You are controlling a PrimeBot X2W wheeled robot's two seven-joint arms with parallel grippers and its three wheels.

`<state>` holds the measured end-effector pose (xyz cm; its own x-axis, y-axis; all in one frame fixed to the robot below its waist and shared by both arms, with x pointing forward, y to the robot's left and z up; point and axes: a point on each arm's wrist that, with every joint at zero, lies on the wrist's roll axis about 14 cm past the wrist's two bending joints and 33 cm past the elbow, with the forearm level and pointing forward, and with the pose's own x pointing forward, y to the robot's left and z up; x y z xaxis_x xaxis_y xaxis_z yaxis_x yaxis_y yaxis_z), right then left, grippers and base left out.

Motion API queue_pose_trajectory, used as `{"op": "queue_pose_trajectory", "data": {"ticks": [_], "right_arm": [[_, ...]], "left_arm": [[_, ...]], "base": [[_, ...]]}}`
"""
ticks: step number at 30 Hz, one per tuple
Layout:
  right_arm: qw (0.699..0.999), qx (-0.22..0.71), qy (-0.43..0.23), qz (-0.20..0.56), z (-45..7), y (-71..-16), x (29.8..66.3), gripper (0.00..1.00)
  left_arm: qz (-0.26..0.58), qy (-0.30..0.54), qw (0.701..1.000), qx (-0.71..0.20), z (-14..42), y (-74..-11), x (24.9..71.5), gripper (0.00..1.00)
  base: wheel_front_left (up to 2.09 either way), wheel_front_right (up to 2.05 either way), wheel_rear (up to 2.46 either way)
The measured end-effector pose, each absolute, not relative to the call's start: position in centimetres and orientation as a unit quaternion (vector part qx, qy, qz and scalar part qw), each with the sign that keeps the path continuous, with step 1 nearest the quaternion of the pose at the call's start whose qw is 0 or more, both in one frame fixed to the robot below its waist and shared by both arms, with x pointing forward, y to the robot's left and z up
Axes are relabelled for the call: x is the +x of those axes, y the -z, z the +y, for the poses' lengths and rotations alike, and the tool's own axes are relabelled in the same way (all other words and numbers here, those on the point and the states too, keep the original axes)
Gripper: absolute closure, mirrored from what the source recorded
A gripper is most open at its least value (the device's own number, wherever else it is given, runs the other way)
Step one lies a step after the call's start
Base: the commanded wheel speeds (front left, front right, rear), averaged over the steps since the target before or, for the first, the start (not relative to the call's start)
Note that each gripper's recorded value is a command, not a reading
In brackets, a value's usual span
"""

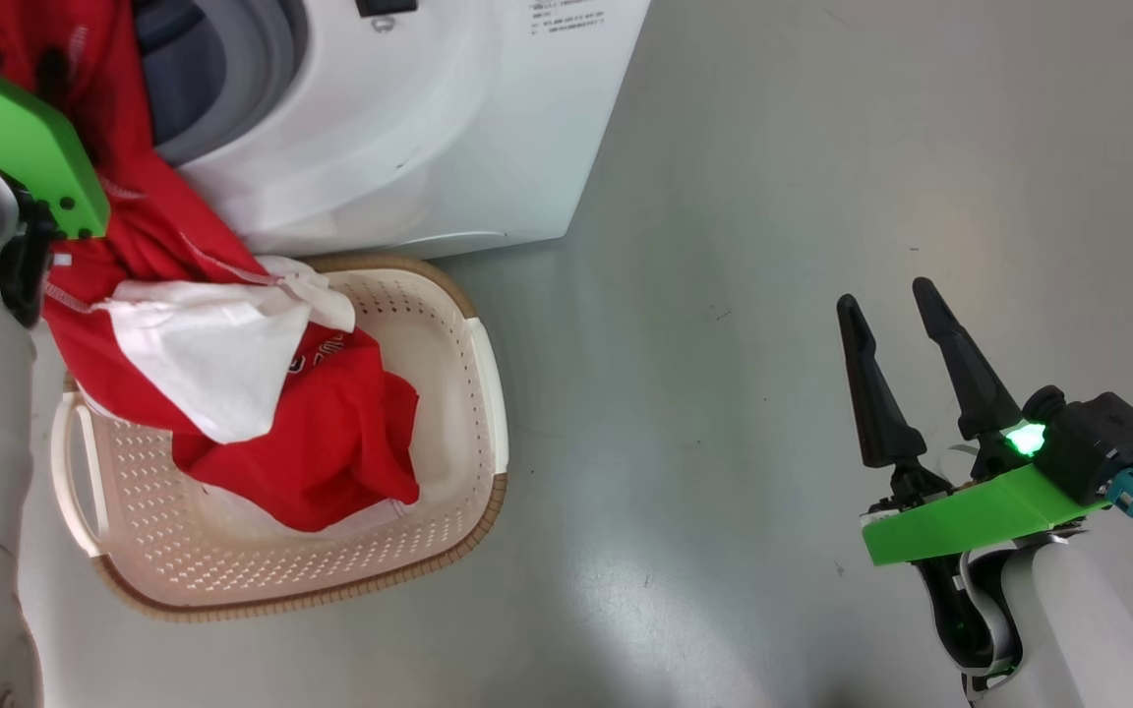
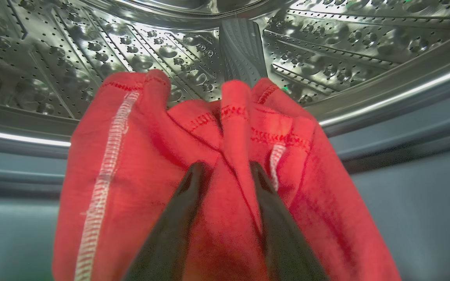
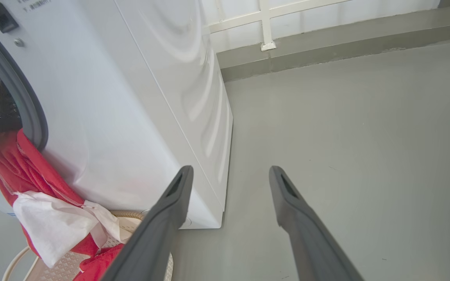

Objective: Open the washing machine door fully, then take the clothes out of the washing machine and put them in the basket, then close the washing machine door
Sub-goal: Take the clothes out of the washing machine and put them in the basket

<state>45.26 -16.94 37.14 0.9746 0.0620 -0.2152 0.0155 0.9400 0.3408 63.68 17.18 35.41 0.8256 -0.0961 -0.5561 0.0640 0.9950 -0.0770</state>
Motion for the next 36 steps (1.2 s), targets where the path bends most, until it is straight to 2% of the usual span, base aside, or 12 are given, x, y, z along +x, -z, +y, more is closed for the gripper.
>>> {"op": "queue_pose_trajectory", "data": {"ticks": [2,4,5,6,16,30,36], "right_arm": [[0.979,0.173,-0.012,0.111,-16.9,-37.2,45.3,0.0],[0.979,0.173,-0.012,0.11,-16.9,-37.3,45.3,0.0],[0.979,0.173,-0.013,0.11,-16.9,-37.3,45.3,0.0],[0.979,0.174,-0.013,0.109,-16.9,-37.3,45.3,0.0],[0.98,0.174,-0.013,0.097,-17.0,-38.3,45.5,0.0],[0.98,0.18,-0.021,0.081,-16.4,-40.0,44.9,0.0],[0.98,0.182,-0.029,0.073,-15.9,-40.8,44.7,0.0]], "left_arm": [[0.292,0.042,0.955,-0.026,17.2,-35.5,63.7,0.58],[0.293,0.042,0.955,-0.025,17.3,-35.5,63.6,0.77],[0.293,0.042,0.955,-0.024,17.3,-35.5,63.5,0.96],[0.292,0.042,0.955,-0.025,17.3,-35.5,63.5,1.0],[0.224,0.03,0.973,-0.038,18.0,-37.6,63.5,1.0],[0.124,0.006,0.989,-0.077,19.4,-40.6,59.5,1.0],[0.112,0.005,0.99,-0.089,19.1,-40.5,56.3,1.0]], "base": [[0.0,0.0,0.0],[0.0,0.0,0.0],[0.0,0.0,0.0],[0.0,0.0,0.0],[0.0,0.0,0.0],[0.0,0.0,0.0],[0.0,0.0,0.0]]}}
